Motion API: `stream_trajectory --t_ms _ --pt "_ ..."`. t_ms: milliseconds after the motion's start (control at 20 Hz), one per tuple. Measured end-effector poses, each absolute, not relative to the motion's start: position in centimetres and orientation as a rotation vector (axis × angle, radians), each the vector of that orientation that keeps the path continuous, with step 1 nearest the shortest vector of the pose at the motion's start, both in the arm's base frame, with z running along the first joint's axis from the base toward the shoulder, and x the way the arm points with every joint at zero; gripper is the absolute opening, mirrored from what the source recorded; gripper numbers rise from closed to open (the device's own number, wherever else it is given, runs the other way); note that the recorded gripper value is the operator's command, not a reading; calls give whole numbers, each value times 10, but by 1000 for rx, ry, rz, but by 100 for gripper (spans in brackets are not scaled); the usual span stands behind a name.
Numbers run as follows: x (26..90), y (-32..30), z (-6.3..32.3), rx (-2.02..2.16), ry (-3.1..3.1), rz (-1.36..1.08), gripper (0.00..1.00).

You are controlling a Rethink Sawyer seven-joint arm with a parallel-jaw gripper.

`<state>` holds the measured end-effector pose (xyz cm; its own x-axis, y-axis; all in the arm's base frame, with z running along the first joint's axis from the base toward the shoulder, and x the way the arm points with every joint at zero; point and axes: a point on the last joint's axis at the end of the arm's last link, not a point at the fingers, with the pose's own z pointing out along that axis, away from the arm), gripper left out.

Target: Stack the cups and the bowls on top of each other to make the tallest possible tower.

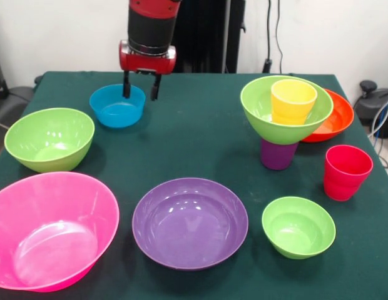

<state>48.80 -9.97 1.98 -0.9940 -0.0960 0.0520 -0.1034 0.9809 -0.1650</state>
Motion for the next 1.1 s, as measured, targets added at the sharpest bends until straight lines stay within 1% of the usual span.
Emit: stream_trajectory --t_ms 1050,1100 --pt "431 -91 -44 130 -2930 148 100" --pt "428 -91 -47 130 -2922 147 0"
